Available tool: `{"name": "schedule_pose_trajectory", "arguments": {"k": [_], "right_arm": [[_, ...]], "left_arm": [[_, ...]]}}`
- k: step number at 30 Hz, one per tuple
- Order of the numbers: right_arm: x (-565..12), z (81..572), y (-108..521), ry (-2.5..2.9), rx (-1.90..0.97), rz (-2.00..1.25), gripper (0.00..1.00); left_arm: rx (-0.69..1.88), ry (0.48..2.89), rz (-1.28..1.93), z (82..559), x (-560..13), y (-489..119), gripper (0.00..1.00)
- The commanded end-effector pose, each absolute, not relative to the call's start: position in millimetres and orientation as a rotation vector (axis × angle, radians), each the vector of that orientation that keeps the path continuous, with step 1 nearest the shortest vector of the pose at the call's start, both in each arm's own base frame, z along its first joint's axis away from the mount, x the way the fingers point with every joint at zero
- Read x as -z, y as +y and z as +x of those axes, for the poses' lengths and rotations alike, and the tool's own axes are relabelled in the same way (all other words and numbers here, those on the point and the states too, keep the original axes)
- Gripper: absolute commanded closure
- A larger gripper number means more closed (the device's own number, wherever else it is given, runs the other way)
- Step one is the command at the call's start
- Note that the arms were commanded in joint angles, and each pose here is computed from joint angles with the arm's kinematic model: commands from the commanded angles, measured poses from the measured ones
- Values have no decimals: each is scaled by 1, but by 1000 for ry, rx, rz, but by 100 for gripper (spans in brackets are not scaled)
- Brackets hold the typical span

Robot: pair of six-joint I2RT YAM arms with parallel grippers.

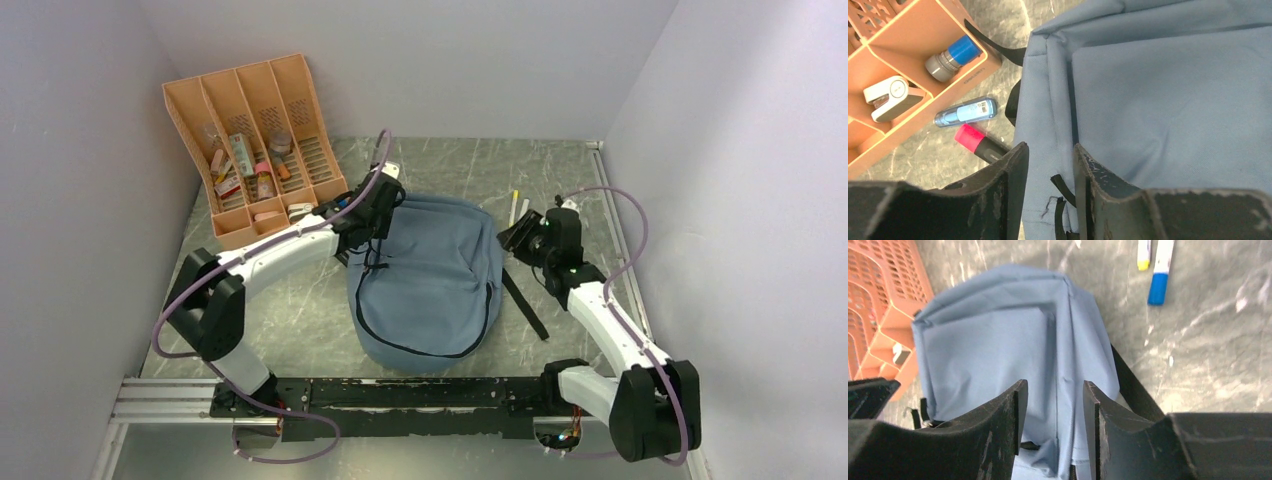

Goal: Pack the student bag
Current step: Unzip the student bag at the center of the board.

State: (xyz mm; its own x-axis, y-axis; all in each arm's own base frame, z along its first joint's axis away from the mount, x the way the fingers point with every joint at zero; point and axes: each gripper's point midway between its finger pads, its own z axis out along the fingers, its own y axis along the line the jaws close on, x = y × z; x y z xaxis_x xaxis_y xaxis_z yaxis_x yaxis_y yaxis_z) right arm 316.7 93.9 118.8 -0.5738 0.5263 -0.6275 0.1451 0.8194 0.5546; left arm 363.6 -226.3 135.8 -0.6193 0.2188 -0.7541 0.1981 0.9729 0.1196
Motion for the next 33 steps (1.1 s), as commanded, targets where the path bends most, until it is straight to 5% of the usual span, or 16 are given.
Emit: {"name": "schedule_pose_trajectory", "arguments": {"k": [1,11,20,33], "right_arm": [[-144,325,73,2090,-441,482,52],[-177,340,112,2066,-567,207,50],[-173,348,220,2119,-596,-348,51],[-129,344,263,2039,-235,-1000,47]], "left_arm": [[60,2158,261,366,-172,-227,56],[171,2110,239,349,-198,-225,48],[201,2095,131,344,-211,-200,48],[244,2085,97,341,-218,-187,48]]}}
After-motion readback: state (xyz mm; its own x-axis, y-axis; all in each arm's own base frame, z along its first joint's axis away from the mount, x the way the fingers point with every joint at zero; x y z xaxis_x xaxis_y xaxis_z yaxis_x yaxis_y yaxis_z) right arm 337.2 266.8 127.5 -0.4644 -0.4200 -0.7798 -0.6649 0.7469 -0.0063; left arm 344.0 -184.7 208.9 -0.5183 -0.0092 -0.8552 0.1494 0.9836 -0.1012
